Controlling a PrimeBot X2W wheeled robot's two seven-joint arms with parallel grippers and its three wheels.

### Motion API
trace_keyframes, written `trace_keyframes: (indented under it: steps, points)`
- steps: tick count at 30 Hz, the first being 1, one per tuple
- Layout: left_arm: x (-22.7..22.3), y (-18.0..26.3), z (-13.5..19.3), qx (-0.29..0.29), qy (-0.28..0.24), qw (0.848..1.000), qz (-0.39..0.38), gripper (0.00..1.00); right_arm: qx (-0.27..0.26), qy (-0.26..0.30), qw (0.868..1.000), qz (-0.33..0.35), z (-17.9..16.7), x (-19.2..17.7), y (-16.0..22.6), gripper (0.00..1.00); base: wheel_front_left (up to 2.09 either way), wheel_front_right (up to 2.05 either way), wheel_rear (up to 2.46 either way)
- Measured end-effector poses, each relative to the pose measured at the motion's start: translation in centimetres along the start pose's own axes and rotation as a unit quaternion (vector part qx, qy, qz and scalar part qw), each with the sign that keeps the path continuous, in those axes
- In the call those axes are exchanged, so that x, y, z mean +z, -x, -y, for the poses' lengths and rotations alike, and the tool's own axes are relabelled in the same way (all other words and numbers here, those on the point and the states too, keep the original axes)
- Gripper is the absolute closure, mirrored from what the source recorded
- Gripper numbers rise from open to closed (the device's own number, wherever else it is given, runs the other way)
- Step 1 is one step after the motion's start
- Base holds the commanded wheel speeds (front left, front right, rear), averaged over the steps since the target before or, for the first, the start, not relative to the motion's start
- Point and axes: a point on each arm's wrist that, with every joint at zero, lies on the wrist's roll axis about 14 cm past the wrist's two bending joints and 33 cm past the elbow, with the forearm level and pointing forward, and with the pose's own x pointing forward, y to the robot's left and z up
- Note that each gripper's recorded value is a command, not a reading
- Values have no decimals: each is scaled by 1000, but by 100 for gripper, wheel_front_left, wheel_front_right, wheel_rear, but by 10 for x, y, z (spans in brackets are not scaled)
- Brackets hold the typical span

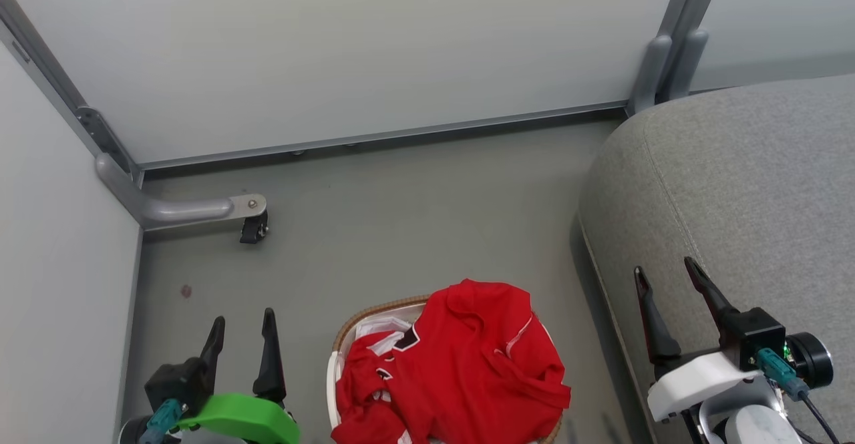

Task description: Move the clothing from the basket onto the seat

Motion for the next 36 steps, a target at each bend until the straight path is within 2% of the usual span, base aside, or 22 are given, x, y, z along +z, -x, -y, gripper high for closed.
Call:
trace_keyframes:
  steps: [3,8,15,18,26,36]
  points:
    - [-5,-10,7,-12,-6,1000,-10,0,0,0,1000,2,1,0,-8,0,0,0,0]
    - [-40,-27,18,-35,-16,997,-70,0,-2,-1,1000,-2,5,-6,-27,0,0,0,0]
    - [-106,-48,44,-98,-48,978,-178,0,-5,-2,1000,-13,12,-24,-59,0,0,0,0]
    - [-136,-53,52,-126,-65,964,-225,0,-6,-4,1000,-23,15,-37,-70,0,0,0,0]
    - [-212,-54,63,-181,-94,916,-346,0,-4,-15,998,-53,18,-77,-95,0,0,0,0]
    - [-288,-38,57,-180,-97,858,-471,0,-11,-23,995,-93,29,-125,-107,0,0,0,0]
